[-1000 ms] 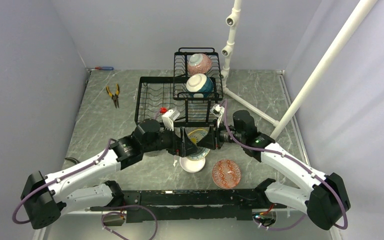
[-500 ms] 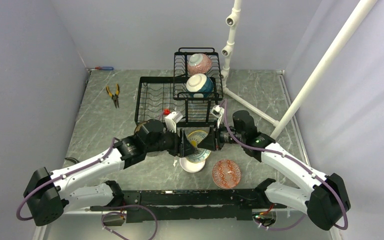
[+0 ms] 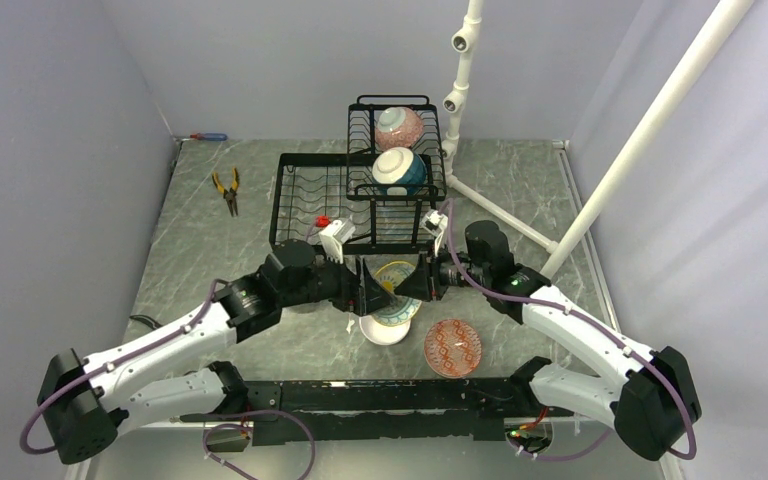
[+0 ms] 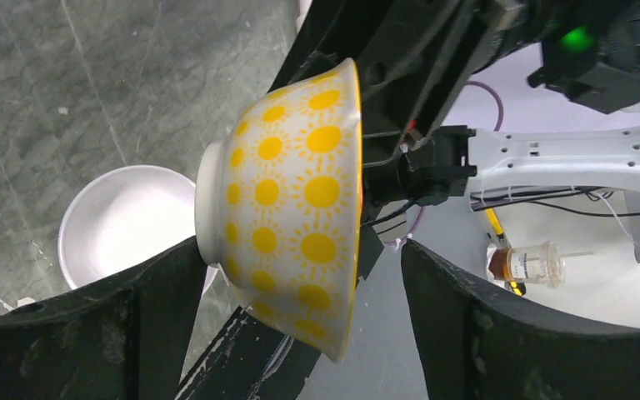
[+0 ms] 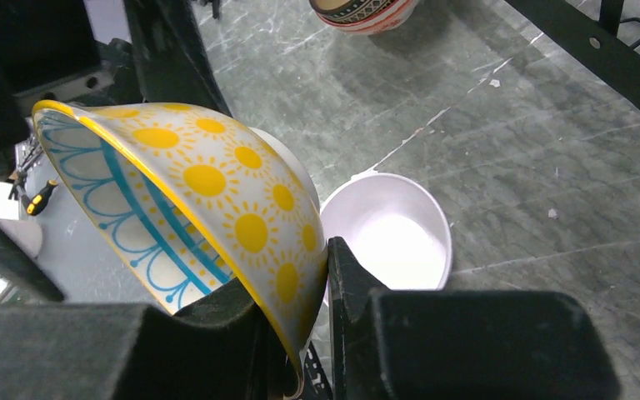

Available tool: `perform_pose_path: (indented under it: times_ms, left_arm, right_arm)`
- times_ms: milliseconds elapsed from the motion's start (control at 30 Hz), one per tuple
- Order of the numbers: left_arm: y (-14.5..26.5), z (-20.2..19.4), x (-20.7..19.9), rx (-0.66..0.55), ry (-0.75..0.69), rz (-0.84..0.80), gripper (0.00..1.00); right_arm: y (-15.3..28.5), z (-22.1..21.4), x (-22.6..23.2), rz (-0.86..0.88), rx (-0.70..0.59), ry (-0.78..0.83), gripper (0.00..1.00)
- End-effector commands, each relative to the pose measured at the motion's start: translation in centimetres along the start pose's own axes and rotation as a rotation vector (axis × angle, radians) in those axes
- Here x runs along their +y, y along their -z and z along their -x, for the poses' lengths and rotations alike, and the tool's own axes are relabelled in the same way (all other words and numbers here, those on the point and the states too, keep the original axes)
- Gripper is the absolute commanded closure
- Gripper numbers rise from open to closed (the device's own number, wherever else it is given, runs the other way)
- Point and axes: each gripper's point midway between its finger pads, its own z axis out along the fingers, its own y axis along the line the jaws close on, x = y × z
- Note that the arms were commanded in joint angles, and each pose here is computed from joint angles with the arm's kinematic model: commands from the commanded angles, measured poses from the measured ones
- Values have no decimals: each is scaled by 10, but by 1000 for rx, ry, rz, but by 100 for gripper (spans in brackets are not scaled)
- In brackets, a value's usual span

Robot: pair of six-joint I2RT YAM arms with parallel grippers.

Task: Load the bowls into the dish rack
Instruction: Pick up the bowl from the center of the board.

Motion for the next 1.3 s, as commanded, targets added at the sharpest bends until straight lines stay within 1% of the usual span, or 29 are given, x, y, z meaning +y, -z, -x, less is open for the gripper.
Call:
perform_pose_path:
  times_ms: [0,100,300,367,500,533,567,600,700,767,833,900,1033,1100,1200,1267]
  left_arm:
    - [17,24,-27,-85,-18,-77,9]
    - [21,25,-30,-87,-22,-100,9]
    - [15,16,-28,-46,-15,-121,14]
    - [12,17,-30,-51,-20,-140,19]
    - [9,16,-32,-47,-27,-163,32]
    - [8,16,-32,-48,-24,-161,30]
    - [7,16,-30,-47,-22,-156,24]
    - [6,16,-29,-47,-21,-151,21]
    - [2,14,-27,-41,-13,-152,18]
    - [0,13,-27,-36,-10,-159,20]
    - [0,13,-28,-33,-16,-161,25]
    - [2,15,-28,-39,-19,-156,33]
    - [5,17,-27,-47,-22,-148,57]
    - [5,17,-26,-50,-21,-144,64]
    - [6,17,-25,-52,-18,-137,73]
    - [8,18,-25,-54,-23,-130,80]
  right_arm:
    - [3,31,15,49,-97,111,100]
    - [3,32,16,52,-101,113,100]
    - [5,37,22,77,-111,119,100]
    - [4,36,22,83,-108,120,100]
    - [2,32,22,89,-90,115,100]
    - [3,32,22,93,-90,114,100]
    - [2,32,23,101,-90,115,100]
    - [3,32,24,104,-91,113,100]
    - [3,33,24,105,-95,116,100]
    - [3,33,24,103,-94,118,100]
    - [2,32,23,101,-91,120,100]
    - [1,30,21,96,-84,118,100]
    - [0,28,19,92,-80,111,100]
    - [1,29,19,88,-83,113,100]
    - [1,31,18,75,-89,114,84]
    - [1,32,17,71,-91,114,77]
